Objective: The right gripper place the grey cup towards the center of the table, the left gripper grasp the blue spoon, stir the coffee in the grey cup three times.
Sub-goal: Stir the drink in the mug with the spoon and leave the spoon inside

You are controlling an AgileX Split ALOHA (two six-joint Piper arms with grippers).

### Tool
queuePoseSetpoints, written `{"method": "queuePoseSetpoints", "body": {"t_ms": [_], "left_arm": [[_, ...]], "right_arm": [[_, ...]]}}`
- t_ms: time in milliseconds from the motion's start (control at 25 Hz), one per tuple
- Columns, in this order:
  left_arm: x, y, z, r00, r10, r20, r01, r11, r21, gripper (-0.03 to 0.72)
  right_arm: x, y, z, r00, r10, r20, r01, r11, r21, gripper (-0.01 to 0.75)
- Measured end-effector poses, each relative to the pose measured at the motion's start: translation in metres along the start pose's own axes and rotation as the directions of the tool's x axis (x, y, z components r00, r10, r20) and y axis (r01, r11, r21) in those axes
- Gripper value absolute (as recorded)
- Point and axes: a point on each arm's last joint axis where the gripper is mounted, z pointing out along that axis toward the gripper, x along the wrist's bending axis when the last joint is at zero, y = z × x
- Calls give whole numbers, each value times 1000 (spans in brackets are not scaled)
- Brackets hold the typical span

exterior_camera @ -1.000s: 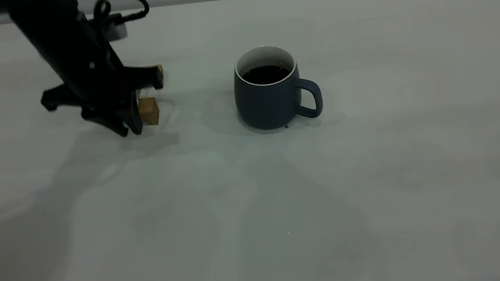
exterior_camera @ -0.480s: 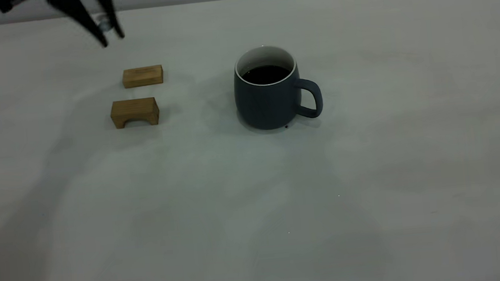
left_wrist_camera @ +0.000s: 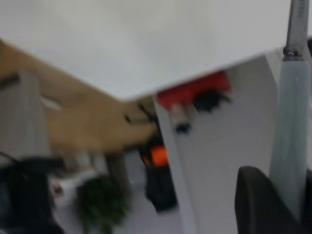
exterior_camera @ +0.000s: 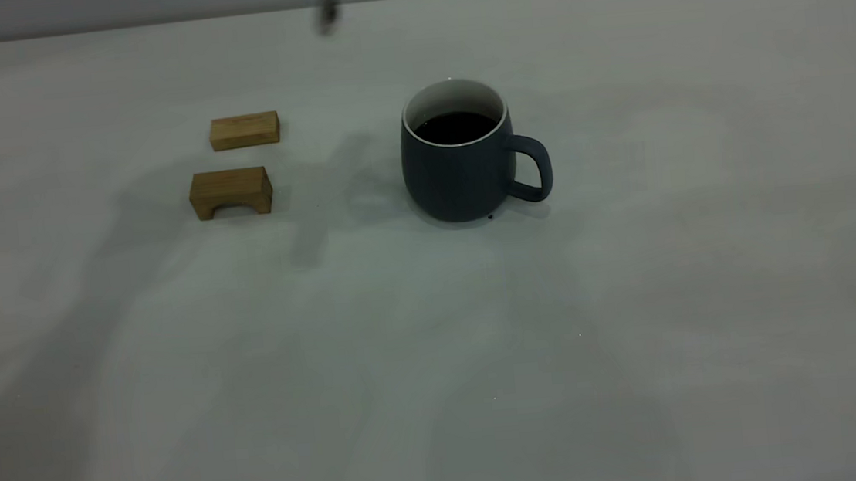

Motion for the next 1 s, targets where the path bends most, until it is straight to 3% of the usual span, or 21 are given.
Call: {"method": "queuePoseSetpoints", "body": {"t_ms": [360,720,880,1000], "left_arm": [[-6,36,57,975,-211,78,192,962,196,170],[5,85,94,960,-263,90,239,946,217,170],[7,99,102,972,-191,135,167,971,169,170],[7,101,105,972,-174,157,142,971,194,170]], "right_arm": [[0,0,0,1000,0,0,0,1000,0,237],[0,0,0,1000,0,0,0,1000,0,237],[0,0,0,1000,0,0,0,1000,0,237],[0,0,0,1000,0,0,0,1000,0,237]]}}
